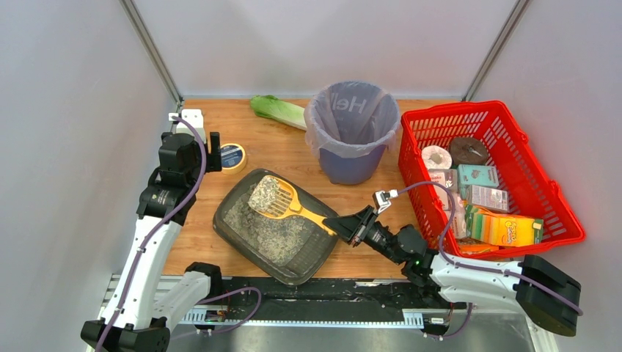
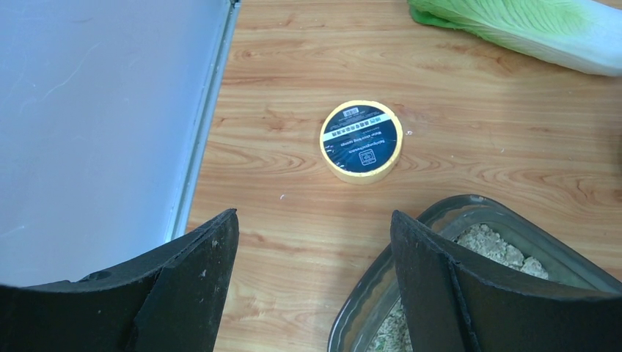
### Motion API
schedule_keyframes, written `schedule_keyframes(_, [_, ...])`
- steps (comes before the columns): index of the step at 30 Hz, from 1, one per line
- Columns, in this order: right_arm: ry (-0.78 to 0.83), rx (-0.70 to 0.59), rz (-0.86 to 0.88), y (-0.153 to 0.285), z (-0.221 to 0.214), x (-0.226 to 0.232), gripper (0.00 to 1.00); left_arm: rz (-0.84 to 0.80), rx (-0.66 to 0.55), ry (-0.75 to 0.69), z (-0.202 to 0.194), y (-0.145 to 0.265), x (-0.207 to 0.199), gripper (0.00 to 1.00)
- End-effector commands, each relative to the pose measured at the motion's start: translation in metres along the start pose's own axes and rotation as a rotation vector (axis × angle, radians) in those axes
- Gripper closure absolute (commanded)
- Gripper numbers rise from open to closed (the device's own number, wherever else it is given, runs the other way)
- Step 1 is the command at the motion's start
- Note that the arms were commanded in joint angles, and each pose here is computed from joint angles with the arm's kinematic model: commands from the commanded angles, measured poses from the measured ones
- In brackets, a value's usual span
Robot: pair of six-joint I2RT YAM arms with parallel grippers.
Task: Clean the litter box
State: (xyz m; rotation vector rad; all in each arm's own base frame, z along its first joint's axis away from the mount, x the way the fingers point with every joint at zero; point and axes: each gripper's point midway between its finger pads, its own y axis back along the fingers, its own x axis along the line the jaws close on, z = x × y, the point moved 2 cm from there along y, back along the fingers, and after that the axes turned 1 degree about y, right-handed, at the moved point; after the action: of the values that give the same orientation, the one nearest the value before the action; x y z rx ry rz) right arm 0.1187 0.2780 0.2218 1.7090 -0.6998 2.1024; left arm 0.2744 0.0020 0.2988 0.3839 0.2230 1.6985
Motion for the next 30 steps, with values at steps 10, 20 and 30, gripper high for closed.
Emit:
schedule_keyframes(10, [-0.002,-0.048,0.122,-0.005,0.005,0.031,1.00,-0.026,-0.031,0.008,0.007,-0.001,-0.005,0.16])
schedule_keyframes(20, [0.027,0.015,0.139,-0.010,-0.007,0.034,1.00,-0.048,-0.040,0.007,0.008,-0.001,-0.008,0.17])
schedule_keyframes(30, [-0.001,-0.056,0.119,-0.001,0.005,0.022,1.00,-0.054,-0.034,0.005,0.006,-0.002,-0.009,0.17])
